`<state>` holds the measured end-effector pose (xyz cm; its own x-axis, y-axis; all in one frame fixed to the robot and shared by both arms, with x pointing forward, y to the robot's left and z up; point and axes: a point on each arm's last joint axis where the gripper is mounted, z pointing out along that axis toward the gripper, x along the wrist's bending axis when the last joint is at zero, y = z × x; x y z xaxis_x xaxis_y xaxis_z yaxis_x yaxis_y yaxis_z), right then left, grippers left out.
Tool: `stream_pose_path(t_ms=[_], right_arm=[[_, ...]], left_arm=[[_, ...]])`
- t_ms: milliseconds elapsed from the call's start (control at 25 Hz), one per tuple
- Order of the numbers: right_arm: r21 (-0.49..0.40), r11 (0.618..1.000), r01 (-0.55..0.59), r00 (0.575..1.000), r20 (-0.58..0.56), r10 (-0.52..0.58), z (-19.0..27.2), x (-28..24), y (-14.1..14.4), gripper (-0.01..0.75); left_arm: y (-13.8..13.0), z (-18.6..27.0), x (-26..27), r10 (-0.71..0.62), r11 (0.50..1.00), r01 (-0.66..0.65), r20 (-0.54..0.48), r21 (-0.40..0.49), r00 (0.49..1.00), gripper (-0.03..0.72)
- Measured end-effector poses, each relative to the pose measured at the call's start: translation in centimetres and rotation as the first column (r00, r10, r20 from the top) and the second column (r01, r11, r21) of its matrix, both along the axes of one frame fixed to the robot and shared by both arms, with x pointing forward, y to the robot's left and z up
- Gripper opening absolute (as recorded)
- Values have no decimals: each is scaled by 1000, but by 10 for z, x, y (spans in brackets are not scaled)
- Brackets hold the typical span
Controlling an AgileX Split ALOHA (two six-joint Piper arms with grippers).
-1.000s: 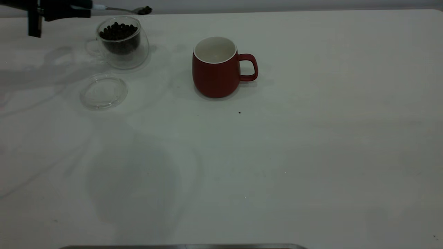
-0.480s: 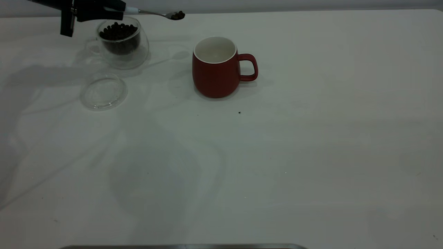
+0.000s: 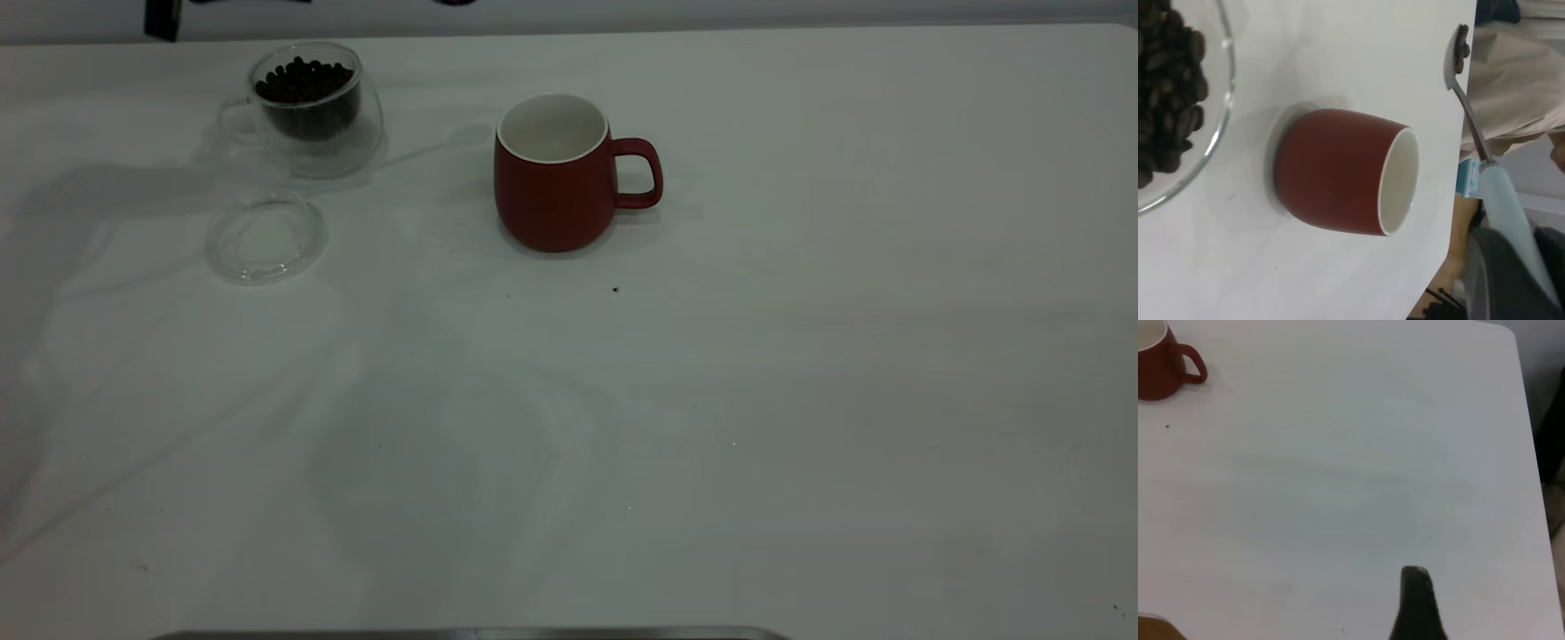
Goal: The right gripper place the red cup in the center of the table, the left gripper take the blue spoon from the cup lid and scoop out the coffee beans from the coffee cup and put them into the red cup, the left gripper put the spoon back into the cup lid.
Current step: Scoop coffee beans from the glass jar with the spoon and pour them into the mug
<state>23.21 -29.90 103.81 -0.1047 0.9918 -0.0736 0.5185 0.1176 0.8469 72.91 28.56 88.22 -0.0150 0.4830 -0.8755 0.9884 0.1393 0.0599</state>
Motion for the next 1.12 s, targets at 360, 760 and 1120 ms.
stream_pose_path(t_ms=[360, 760, 1120], right_arm=[[0, 1000, 0, 1000, 0, 0, 0, 0, 0, 583], [0, 1000, 0, 1000, 0, 0, 0, 0, 0, 583], [0, 1000, 0, 1000, 0, 0, 0, 0, 0, 583]], left_arm=[[-27, 4, -3, -71, 997, 71, 2, 32, 997, 124], [-52, -1, -9, -160, 983, 160, -7, 90, 987, 124], [-52, -5, -12, -203, 967, 204, -20, 156, 979, 124]])
